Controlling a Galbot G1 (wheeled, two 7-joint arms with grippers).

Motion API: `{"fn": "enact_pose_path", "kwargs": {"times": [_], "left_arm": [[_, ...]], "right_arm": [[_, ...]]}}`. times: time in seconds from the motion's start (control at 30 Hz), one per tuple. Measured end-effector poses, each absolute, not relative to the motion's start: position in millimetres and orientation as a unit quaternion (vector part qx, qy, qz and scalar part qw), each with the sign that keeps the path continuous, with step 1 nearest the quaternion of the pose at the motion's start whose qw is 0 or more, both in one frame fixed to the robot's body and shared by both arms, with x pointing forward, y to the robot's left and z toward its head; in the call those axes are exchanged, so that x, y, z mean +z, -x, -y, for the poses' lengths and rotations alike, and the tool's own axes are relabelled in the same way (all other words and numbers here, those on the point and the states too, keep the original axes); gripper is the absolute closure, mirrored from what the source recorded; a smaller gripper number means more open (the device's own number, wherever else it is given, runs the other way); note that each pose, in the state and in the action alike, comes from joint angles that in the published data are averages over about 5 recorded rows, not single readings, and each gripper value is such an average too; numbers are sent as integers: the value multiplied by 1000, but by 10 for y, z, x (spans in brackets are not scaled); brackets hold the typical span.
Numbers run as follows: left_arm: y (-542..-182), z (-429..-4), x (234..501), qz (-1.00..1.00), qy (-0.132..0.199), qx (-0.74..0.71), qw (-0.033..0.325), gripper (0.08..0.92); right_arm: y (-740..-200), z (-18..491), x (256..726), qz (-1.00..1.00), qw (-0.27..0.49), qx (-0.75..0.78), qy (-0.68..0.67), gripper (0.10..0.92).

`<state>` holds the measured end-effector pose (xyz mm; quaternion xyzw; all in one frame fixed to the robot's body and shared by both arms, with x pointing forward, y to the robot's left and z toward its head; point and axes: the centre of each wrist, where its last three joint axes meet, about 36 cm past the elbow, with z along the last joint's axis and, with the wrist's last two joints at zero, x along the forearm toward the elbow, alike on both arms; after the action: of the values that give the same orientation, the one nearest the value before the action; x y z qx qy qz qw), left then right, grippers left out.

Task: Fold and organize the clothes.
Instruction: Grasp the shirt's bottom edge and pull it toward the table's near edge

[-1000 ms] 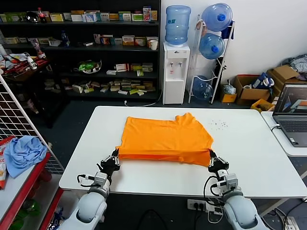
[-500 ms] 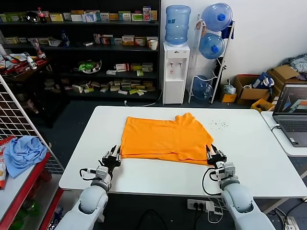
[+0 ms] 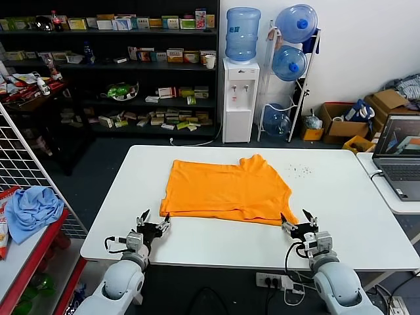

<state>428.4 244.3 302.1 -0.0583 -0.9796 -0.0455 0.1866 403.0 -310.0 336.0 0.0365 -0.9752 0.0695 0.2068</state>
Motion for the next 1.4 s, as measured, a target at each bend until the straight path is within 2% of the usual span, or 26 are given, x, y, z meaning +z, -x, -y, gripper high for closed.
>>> {"fn": "enact_pose_path", "kwargs": {"times": [0.07, 0.6, 0.7, 0.8, 0.9, 1.4], "left_arm": [[-4300, -2449, 3017, 979, 57, -41, 191, 260], [-4293, -2488, 3007, 975, 71, -31, 206, 727], [-4272, -2497, 3009, 975, 73, -31, 207, 813], [-4245, -2513, 3017, 975, 73, -32, 209, 883], [-4204, -2531, 3033, 974, 73, -32, 211, 905], [-3747, -2670, 3309, 970, 81, -52, 223, 905]], "right_arm": [[-4026, 3101, 3331, 974, 212, 67, -35, 370], [-3956, 3105, 3241, 967, 246, 60, -24, 836], [-3942, 3118, 3223, 966, 252, 59, -21, 892], [-3922, 3129, 3222, 965, 256, 57, -19, 898], [-3880, 3133, 3247, 964, 259, 57, -17, 898], [-3299, 3039, 3598, 957, 277, 82, -19, 898]]}}
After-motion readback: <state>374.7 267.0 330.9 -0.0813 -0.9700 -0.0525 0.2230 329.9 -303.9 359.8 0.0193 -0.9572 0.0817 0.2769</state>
